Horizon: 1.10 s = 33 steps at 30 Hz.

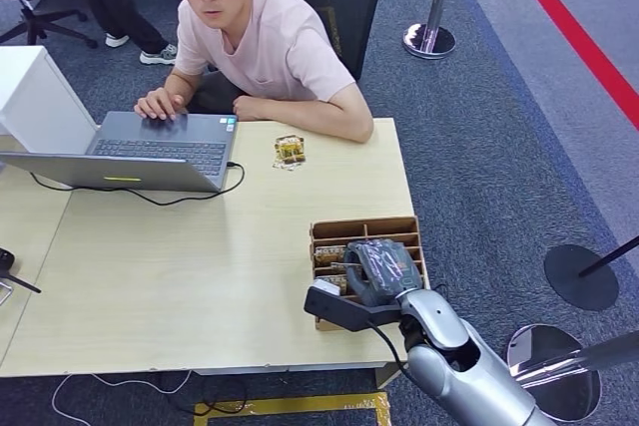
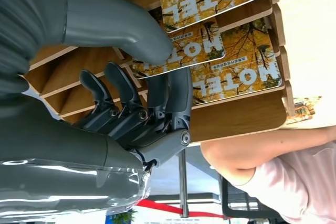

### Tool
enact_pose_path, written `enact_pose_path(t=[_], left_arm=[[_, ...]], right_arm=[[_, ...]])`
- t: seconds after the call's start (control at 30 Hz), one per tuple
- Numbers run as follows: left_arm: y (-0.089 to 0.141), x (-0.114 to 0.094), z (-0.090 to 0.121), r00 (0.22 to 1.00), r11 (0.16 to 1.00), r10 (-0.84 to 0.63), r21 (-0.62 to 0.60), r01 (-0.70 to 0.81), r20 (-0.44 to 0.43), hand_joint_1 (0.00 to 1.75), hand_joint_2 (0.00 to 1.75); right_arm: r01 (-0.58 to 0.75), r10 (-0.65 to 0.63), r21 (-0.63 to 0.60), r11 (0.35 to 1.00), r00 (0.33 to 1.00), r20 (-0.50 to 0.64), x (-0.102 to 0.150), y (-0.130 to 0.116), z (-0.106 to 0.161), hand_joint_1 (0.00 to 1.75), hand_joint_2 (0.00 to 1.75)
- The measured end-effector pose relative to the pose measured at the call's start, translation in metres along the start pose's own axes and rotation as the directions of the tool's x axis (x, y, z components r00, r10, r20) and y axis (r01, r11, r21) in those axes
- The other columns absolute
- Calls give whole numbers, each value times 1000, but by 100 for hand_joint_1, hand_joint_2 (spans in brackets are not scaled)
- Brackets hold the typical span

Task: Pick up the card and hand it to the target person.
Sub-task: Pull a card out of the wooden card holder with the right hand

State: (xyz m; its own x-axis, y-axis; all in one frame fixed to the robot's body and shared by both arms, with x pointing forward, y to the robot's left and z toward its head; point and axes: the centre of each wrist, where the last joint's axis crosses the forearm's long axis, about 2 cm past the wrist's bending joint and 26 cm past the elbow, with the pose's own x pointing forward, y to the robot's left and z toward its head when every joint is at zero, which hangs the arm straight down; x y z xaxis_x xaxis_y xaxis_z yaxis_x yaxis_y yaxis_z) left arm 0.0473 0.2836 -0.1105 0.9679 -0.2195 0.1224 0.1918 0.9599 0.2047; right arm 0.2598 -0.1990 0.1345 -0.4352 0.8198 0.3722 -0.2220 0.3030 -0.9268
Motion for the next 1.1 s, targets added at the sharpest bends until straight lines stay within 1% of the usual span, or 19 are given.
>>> enact_pose_path(t=[0.13, 0.27, 0.4, 0.53, 0.67, 0.77, 0.93, 1.03, 1.1], left_arm=[[0, 0, 0, 1000, 1000, 15, 14, -15, 6, 0, 0], [1, -1, 0, 1000, 1000, 24, 18, -24, 4, 0, 0], [1, -2, 0, 999, 999, 48, 19, -48, 0, 0, 0], [1, -2, 0, 997, 997, 72, 24, -72, -5, 0, 0], [1, -3, 0, 996, 995, 93, 30, -92, -10, 0, 0], [1, -3, 0, 995, 995, 96, 34, -96, -11, 0, 0], [1, -2, 0, 996, 995, 92, 38, -91, -15, 0, 0], [2, 0, 0, 997, 996, 82, 39, -82, -13, 0, 0], [2, 1, 0, 997, 996, 76, 40, -76, -9, 0, 0]], right_arm=[[-1, 2, -24, 1000, 1000, 7, 0, -1, 1, 147, 175], [16, -12, -102, 995, 999, 44, 1, -11, 1, 147, 175], [46, -25, -207, 977, 994, 104, -2, -32, 0, 147, 175], [70, -13, -317, 946, 984, 178, -1, -57, -4, 147, 175], [88, 16, -421, 903, 971, 238, 2, -78, -8, 147, 175], [108, 39, -494, 863, 960, 278, 4, -87, -8, 147, 175], [133, 92, -593, 794, 938, 334, 5, -90, -13, 147, 175], [122, 127, -635, 762, 935, 332, 5, -81, -25, 147, 175], [98, 136, -643, 760, 943, 304, 4, -71, -36, 147, 175]])
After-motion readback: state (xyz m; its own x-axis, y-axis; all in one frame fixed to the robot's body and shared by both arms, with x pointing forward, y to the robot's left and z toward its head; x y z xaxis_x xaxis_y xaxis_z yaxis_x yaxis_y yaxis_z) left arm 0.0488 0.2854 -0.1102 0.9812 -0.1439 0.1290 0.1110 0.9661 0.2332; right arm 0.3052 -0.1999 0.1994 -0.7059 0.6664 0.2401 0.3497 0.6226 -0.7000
